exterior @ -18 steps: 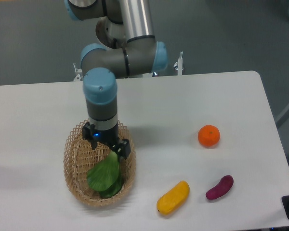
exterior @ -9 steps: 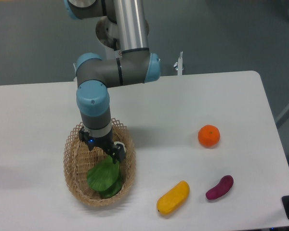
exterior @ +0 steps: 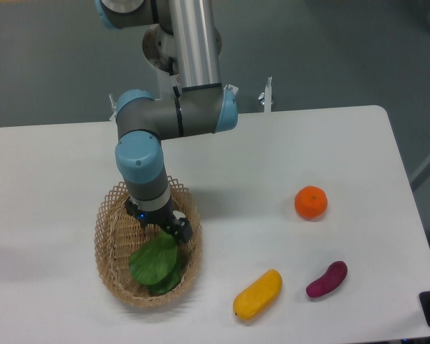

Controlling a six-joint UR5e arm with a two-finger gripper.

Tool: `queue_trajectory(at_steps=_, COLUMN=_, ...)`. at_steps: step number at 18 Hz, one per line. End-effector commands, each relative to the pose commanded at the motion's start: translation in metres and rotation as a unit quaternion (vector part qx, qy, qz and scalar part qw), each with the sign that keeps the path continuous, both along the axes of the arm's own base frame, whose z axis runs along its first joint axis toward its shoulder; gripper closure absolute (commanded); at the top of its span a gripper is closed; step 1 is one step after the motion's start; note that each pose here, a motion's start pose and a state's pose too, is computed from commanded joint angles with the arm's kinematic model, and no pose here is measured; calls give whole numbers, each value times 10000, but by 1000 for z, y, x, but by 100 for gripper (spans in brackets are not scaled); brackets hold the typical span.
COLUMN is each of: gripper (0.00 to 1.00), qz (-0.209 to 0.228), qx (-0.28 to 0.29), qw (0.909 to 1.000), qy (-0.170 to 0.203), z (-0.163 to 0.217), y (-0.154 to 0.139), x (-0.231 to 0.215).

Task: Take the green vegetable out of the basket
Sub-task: 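Lower the gripper onto the bok choy stem and close it, then lift the bok choy out of the basket and carry it toward the orange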

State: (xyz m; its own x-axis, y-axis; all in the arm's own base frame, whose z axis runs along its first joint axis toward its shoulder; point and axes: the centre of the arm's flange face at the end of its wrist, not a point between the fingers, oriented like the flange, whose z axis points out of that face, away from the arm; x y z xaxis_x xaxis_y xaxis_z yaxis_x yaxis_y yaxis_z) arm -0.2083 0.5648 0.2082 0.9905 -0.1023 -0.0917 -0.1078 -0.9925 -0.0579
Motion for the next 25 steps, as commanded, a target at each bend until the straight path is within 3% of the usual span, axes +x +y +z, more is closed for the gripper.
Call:
queue_trajectory(at_steps=1, gripper=4, qz=1, qx=28, qw=10000, qy=27, z=1, y=1, x=-1)
queue_trajectory(at_steps=4, gripper=43, qz=1, qx=106, qw=9999, qy=77, z=6, y=4, x=-3)
queue_trajectory(at_steps=6, gripper=59, qz=-7, qx=105, qw=9999, qy=77, z=6, y=3, x=-2)
queue_trajectory(at_steps=10, gripper=68, qz=-15, qx=121, qw=9999, qy=80, z=7, y=4, x=-3)
queue_trajectory(at_steps=17, gripper=68, qz=-18, qx=283, qw=9995, qy=166, z=24, y=8, x=-11)
queue_trajectory(at_steps=25, gripper=68, qz=40, qx=733, qw=9966, qy=371, z=87, y=-12, x=-47)
